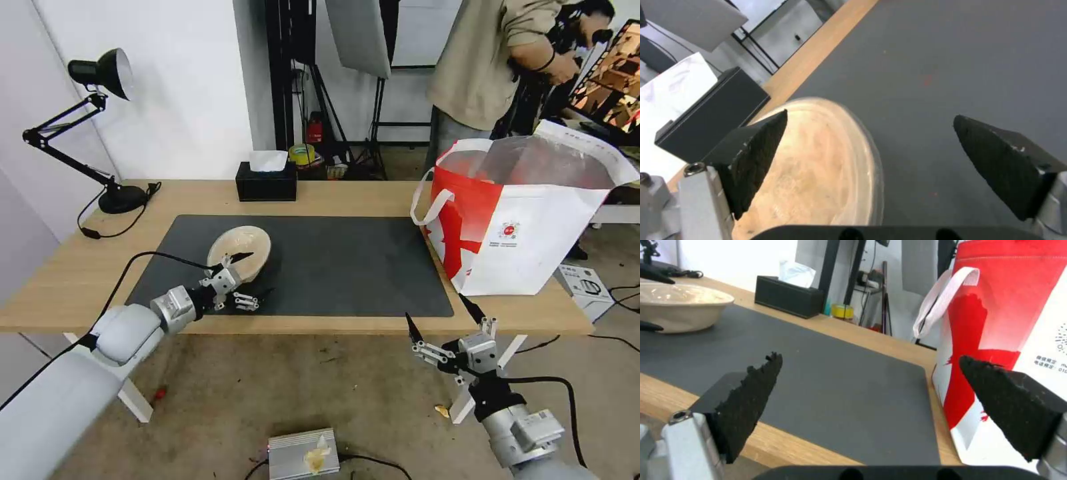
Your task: Pick up the trash from the table and place it into the takeout bag.
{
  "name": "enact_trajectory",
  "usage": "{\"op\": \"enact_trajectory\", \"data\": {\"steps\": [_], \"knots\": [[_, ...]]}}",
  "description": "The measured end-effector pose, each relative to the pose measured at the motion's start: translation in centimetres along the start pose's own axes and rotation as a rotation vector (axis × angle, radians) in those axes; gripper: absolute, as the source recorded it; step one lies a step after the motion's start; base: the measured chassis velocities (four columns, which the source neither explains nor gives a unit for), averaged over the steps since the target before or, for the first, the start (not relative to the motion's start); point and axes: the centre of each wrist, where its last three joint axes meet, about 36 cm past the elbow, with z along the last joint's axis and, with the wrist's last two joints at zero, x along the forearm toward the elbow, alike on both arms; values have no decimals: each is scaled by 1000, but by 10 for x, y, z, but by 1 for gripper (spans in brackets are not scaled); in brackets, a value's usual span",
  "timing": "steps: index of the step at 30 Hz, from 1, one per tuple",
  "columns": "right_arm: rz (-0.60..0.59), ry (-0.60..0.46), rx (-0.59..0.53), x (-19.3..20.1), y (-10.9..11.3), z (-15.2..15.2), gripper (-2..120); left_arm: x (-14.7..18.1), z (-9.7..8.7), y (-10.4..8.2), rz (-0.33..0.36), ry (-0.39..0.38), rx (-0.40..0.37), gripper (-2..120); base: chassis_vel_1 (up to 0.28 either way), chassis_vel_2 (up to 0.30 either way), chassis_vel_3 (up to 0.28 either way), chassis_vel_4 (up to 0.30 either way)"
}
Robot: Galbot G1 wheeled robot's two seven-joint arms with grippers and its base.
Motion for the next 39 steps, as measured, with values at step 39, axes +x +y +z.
{"op": "enact_trajectory", "data": {"steps": [39], "knots": [[0,0,0,0,0,0,100,-2,27,19,-66,79,-30,100,0,0,0,0]]}}
